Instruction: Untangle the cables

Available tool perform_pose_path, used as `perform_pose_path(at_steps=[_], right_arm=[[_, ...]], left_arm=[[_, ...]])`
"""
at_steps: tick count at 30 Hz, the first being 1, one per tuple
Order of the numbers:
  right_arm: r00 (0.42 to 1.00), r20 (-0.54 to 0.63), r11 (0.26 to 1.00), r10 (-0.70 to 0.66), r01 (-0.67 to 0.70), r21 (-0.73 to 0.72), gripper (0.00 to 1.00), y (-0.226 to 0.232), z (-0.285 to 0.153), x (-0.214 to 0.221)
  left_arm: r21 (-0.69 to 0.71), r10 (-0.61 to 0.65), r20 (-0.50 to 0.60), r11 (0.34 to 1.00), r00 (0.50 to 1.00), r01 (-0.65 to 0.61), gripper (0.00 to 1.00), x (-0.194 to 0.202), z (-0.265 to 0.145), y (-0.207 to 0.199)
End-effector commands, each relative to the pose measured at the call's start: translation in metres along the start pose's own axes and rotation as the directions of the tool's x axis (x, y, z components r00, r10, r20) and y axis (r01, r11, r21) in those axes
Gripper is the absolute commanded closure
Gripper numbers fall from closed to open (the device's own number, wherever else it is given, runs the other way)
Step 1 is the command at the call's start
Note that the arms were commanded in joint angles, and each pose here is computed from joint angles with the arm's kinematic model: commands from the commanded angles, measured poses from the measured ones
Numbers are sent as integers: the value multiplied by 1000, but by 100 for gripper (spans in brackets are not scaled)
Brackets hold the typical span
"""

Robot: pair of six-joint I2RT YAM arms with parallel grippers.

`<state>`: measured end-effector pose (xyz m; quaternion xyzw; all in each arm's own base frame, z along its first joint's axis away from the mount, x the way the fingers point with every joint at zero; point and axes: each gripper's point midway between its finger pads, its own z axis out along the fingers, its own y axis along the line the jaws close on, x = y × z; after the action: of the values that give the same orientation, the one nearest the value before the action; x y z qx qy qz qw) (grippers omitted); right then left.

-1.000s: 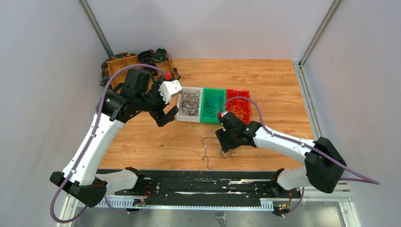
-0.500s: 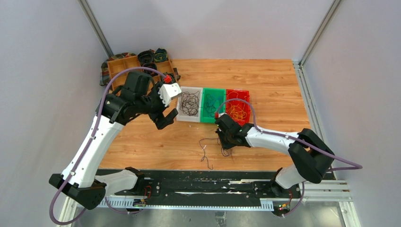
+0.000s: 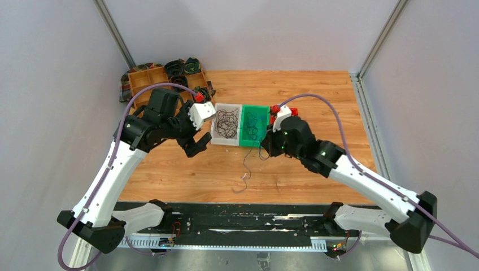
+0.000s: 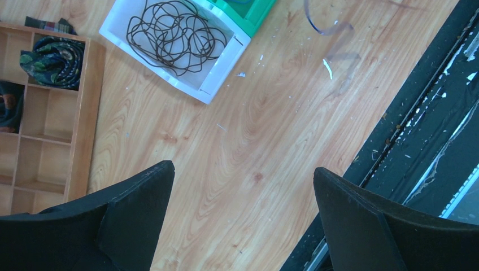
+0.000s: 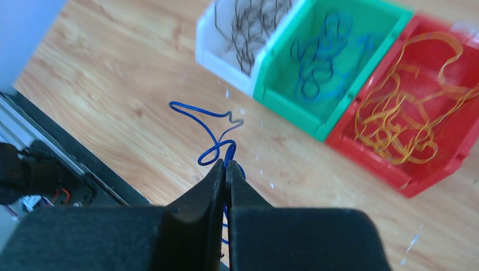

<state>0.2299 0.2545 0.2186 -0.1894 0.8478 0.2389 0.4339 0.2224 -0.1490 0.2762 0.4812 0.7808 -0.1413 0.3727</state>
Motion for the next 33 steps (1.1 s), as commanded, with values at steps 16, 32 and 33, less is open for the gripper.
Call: perform_pose_path(at_steps=[16,32,33], right_arm=[[944,287,970,-165,102,221,99,-33,-25,-174],[926,163,870,-341,246,427,99,-87,76,-177],[931,132,868,-340,256,425,100,-90,86,-168]], left_arm=[[-77,-40,41,996,998,43,2,-8,-11,10],[-114,-48,67,992,997,55,2,-15,-12,17],[-115,-45,70,992,997,53,2,-15,-13,17]])
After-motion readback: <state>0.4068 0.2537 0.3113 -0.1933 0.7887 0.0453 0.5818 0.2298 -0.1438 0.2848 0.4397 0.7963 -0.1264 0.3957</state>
